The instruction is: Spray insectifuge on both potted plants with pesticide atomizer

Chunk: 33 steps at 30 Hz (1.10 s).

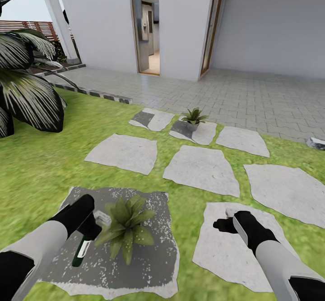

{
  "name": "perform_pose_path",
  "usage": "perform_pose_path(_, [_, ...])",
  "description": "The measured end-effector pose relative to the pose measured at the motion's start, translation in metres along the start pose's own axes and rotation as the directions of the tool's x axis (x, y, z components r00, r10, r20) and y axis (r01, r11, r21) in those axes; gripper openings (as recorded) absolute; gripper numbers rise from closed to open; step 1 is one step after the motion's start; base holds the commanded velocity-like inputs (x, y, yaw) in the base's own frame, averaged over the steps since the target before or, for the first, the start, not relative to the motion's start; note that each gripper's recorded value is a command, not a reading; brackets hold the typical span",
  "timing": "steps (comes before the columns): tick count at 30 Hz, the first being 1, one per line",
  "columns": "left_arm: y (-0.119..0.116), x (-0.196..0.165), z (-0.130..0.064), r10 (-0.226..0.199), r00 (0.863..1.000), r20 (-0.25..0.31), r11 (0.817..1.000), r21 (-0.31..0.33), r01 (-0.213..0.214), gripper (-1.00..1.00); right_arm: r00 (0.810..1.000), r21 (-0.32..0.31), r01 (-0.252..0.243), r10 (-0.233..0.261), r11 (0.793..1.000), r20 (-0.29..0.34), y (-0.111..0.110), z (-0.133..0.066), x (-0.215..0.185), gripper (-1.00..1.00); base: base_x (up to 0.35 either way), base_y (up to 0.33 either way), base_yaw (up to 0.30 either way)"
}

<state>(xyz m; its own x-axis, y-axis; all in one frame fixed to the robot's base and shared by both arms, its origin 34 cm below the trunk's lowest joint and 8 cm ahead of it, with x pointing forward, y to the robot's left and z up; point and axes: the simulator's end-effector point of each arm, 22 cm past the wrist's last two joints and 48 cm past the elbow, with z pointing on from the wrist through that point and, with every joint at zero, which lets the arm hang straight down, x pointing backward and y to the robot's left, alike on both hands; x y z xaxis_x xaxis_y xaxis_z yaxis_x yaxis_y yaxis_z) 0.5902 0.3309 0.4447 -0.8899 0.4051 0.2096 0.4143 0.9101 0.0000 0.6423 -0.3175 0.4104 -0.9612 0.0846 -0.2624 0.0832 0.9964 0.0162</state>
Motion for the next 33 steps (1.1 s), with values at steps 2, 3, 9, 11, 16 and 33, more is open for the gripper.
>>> perform_pose_path(2, [0.0,0.003,0.002,0.0,1.0,-0.005,1.0,0.0,0.0,-1.0,1.0,0.0,0.0,0.0,1.0,0.0,0.0,0.0,0.0,1.0,0.0,0.0,0.0])
perform_pose_path(3, [-0.002,0.006,0.005,0.0,1.0,-0.011,1.0,0.003,0.0,-1.0,1.0,0.0,0.0,0.0,1.0,0.0,0.0,0.0,0.0,1.0,0.0,0.0,0.0])
perform_pose_path(9, [-0.016,0.035,0.029,0.005,0.998,-0.066,1.0,0.024,-0.004,-1.0,1.0,0.0,0.0,0.0,1.0,0.0,0.0,0.0,0.0,1.0,0.0,0.0,0.0])
perform_pose_path(11, [-0.017,0.038,0.031,0.005,0.997,-0.072,1.0,0.026,-0.003,-1.0,1.0,0.0,0.0,0.0,1.0,0.0,0.0,0.0,0.0,1.0,0.0,0.0,0.0])
perform_pose_path(16, [-0.017,0.04,0.032,0.004,0.997,-0.076,1.0,0.029,-0.001,-1.0,1.0,0.0,0.0,0.0,1.0,0.0,0.0,0.0,0.0,1.0,0.0,0.0,-0.008])
perform_pose_path(33, [-0.019,0.035,0.03,0.009,0.998,-0.064,1.0,0.028,-0.007,-1.0,1.0,0.0,-0.001,0.001,1.0,0.0,0.0,0.0,0.0,1.0,-0.001,0.0,-0.145])
